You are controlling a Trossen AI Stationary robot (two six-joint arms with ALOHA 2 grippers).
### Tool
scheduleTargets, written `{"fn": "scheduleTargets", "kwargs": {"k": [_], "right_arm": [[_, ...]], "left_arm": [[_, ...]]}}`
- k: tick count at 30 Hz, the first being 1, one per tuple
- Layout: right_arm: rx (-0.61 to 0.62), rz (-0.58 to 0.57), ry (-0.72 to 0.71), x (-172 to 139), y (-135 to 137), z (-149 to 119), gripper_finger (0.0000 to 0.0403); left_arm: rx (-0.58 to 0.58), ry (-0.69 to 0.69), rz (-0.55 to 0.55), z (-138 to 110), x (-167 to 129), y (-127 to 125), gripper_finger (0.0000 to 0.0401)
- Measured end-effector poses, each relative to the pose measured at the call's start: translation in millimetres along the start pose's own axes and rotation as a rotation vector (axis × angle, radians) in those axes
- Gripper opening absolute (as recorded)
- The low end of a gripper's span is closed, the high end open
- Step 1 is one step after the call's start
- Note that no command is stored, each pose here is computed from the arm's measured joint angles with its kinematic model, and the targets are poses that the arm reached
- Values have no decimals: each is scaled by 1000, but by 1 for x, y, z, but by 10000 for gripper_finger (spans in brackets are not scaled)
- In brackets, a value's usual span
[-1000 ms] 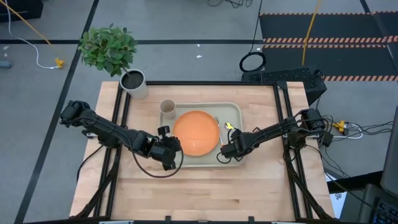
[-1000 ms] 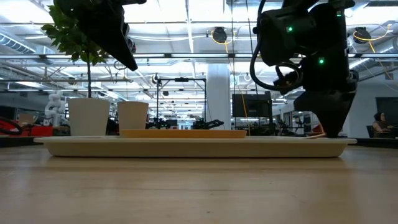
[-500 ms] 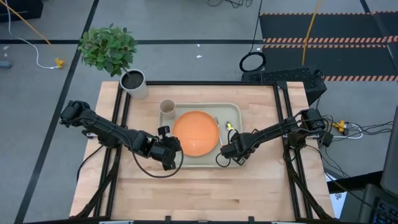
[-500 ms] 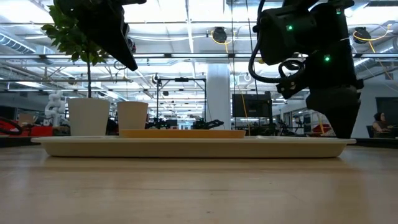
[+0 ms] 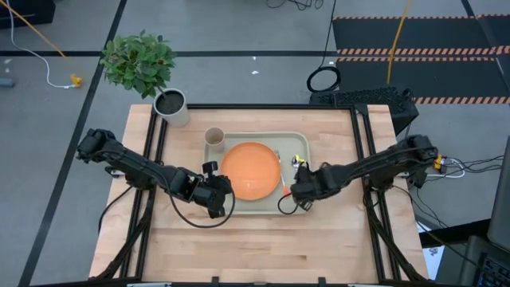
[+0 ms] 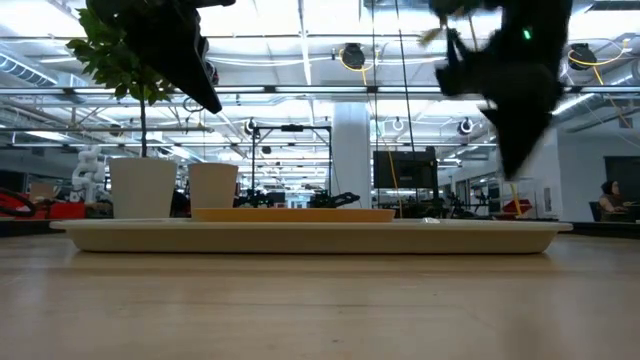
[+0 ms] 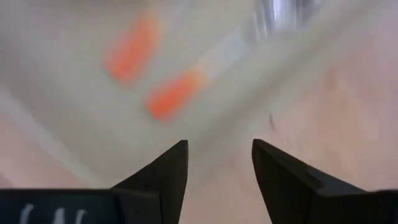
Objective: Pick and place plate/cup/fork/spoon on tray
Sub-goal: Adjust the orange fork
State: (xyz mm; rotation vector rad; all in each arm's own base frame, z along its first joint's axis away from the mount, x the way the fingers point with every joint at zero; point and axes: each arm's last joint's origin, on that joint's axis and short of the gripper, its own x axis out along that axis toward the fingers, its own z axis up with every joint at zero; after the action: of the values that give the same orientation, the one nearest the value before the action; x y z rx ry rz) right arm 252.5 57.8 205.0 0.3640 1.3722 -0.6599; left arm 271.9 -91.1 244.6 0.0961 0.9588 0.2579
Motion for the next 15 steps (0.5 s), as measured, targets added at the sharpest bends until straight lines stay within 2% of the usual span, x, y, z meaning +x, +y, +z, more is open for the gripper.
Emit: {"fn": "scheduleTargets", "kwargs": {"k": [3, 7, 11, 15], "right_arm": [[-39, 53, -252, -16, 5, 5, 168], [-143, 159, -443, -15, 14, 11, 145], [-315, 262, -557, 8, 20, 10, 96], [-419, 366, -612, 35, 15, 6, 36]], "left_arm": [[4, -10, -4, 1, 0, 0, 88], [2, -19, -7, 2, 0, -1, 88], [-2, -26, -10, 3, 0, -1, 88], [9, -41, -15, 4, 0, -2, 88]]}}
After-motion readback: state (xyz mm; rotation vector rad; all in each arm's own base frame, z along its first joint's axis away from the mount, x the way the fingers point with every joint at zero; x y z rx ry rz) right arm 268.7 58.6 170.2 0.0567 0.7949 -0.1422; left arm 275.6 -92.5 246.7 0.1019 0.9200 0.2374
